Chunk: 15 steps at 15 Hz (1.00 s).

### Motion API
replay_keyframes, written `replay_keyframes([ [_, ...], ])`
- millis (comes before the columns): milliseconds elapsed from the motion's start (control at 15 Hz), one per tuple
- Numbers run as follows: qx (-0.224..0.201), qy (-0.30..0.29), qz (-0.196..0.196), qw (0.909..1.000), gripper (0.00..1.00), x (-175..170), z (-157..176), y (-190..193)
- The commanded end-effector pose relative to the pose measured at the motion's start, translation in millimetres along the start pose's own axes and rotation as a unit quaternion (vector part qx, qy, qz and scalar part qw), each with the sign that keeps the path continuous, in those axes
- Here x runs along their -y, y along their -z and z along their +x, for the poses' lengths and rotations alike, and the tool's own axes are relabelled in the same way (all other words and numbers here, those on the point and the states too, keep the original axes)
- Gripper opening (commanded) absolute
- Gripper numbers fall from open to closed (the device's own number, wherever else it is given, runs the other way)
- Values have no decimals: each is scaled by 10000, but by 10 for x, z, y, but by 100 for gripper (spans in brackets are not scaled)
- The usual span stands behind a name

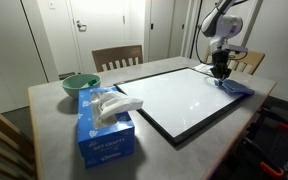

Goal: Use the cloth to wipe the whiteboard

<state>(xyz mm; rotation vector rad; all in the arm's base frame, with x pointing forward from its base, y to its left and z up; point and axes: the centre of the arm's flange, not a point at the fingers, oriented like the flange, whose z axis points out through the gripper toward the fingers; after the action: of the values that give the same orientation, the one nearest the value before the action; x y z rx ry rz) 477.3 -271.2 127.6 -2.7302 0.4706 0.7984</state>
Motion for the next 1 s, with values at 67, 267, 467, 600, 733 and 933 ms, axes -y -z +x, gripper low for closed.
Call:
replay_keyframes([
  [67,-166,-340,-380,9986,2,-139,317,-4],
  [267,75,-351,-827,9959,2,-49,400,0],
  [467,310,-282,-1262,9911,2,88,450,-32],
  [600,406,-208,-1443,9885,2,160,462,-46],
  [733,451,-168,-1515,9873,2,182,455,-63],
  [933,491,-149,-1489,9875,2,175,432,-67],
])
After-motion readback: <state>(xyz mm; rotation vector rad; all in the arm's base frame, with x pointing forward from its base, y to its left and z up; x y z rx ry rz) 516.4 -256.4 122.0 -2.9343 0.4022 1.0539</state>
